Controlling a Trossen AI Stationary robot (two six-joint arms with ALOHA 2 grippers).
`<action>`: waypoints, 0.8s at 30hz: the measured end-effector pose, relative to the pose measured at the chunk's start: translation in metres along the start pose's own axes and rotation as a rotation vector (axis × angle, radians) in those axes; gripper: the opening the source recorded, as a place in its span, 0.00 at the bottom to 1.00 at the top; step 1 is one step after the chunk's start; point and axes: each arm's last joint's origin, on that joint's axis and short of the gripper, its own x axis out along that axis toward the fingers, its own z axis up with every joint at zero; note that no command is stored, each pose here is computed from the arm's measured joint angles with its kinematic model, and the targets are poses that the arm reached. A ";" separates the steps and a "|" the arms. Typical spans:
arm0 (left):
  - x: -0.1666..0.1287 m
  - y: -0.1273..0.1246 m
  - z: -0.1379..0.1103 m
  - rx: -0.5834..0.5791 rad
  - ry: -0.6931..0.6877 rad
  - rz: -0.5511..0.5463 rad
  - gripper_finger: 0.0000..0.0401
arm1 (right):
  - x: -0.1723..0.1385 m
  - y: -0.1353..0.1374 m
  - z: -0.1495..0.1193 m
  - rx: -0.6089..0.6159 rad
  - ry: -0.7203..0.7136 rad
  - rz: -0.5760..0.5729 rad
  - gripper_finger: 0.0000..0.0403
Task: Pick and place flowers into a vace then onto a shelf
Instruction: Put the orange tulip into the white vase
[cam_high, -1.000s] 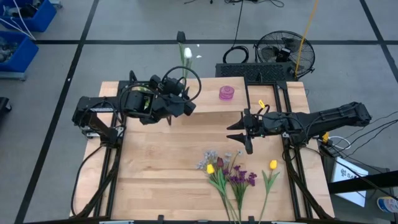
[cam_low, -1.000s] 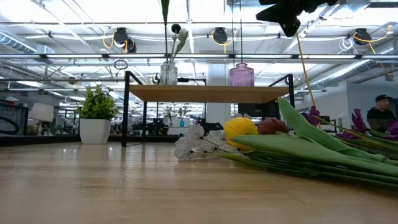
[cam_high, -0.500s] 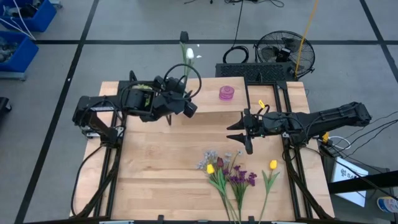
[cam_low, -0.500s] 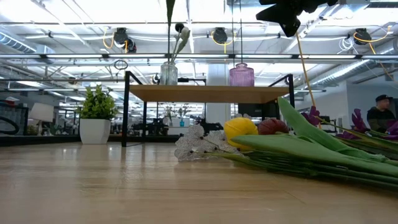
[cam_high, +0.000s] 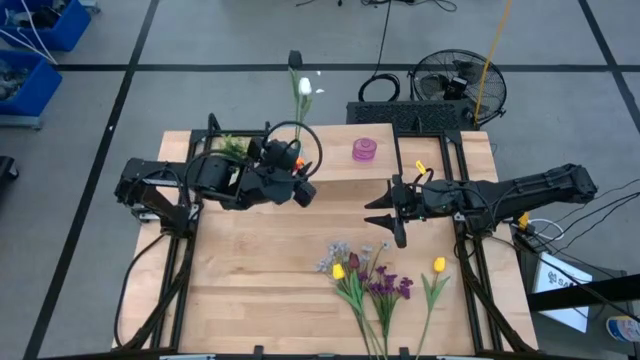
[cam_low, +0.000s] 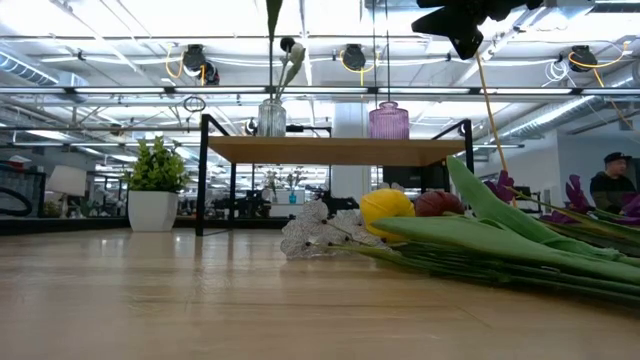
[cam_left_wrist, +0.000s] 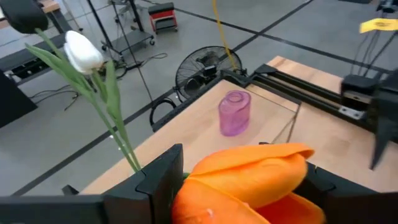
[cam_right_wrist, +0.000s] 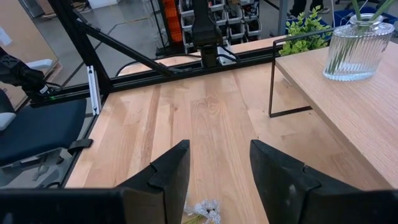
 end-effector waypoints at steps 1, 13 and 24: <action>-0.002 -0.001 -0.001 -0.003 0.001 -0.009 0.53 | 0.000 0.000 0.000 0.000 0.000 0.000 0.40; -0.020 -0.011 -0.006 -0.035 -0.008 -0.069 0.53 | 0.000 0.000 0.000 0.000 -0.001 0.000 0.40; -0.035 0.000 0.001 -0.029 -0.117 0.038 0.53 | 0.000 0.000 0.000 0.000 -0.001 0.001 0.40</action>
